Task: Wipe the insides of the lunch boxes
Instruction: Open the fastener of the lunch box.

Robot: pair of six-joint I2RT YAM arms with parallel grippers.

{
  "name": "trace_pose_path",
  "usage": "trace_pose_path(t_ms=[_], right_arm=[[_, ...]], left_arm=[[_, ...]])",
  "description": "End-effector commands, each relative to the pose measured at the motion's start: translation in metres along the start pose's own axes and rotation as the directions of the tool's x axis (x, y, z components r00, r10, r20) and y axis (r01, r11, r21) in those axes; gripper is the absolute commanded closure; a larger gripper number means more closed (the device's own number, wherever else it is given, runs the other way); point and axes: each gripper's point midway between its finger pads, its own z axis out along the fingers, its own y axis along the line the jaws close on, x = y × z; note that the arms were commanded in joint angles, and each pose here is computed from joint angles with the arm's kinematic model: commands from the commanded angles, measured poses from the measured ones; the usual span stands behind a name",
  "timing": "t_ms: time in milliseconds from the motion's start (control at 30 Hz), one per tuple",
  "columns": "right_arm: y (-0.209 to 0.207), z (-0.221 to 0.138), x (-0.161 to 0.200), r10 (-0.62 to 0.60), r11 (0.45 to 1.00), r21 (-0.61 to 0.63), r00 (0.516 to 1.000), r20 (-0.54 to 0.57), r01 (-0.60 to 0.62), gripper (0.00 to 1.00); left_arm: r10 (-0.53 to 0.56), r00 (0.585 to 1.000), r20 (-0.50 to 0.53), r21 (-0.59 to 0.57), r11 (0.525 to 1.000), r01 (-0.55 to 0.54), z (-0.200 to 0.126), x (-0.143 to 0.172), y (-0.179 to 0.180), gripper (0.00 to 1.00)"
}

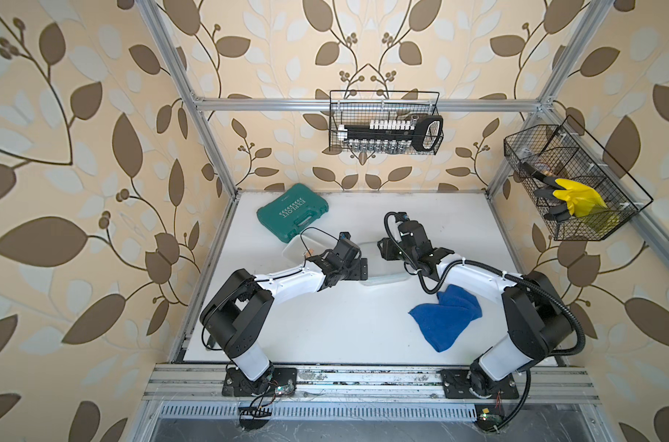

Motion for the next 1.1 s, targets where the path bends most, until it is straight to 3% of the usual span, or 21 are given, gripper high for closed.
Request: trace_pose_path(t_ms=[0, 300, 667, 833, 1067], right_arm=[[-0.015, 0.003, 0.012, -0.048, 0.997, 0.062, 0.998, -0.036, 0.05, 0.46], [-0.043, -0.006, 0.045, -0.01, 0.988, 0.15, 0.998, -0.068, 0.021, 0.46], [-0.056, -0.047, 0.028, 0.018, 0.981, 0.194, 1.0, 0.006, -0.019, 0.51], [-0.053, -0.064, 0.003, 0.008, 0.982, 0.186, 0.998, 0.058, -0.019, 0.48], [-0.044, -0.046, -0.017, -0.049, 0.98, 0.196, 0.998, 0.047, 0.039, 0.47]], left_arm=[[0.007, 1.0, 0.016, 0.097, 0.995, -0.009, 0.007, -0.019, -0.028, 0.08], [0.044, 0.999, 0.012, 0.195, 0.98, -0.045, 0.038, -0.039, -0.055, 0.11], [0.058, 0.998, 0.01, 0.293, 0.954, -0.059, 0.055, -0.051, -0.079, 0.14], [0.049, 0.998, 0.026, 0.262, 0.963, -0.054, 0.049, -0.058, -0.072, 0.14], [-0.047, 0.997, 0.063, 0.182, 0.983, 0.035, 0.014, -0.058, -0.047, 0.12]])
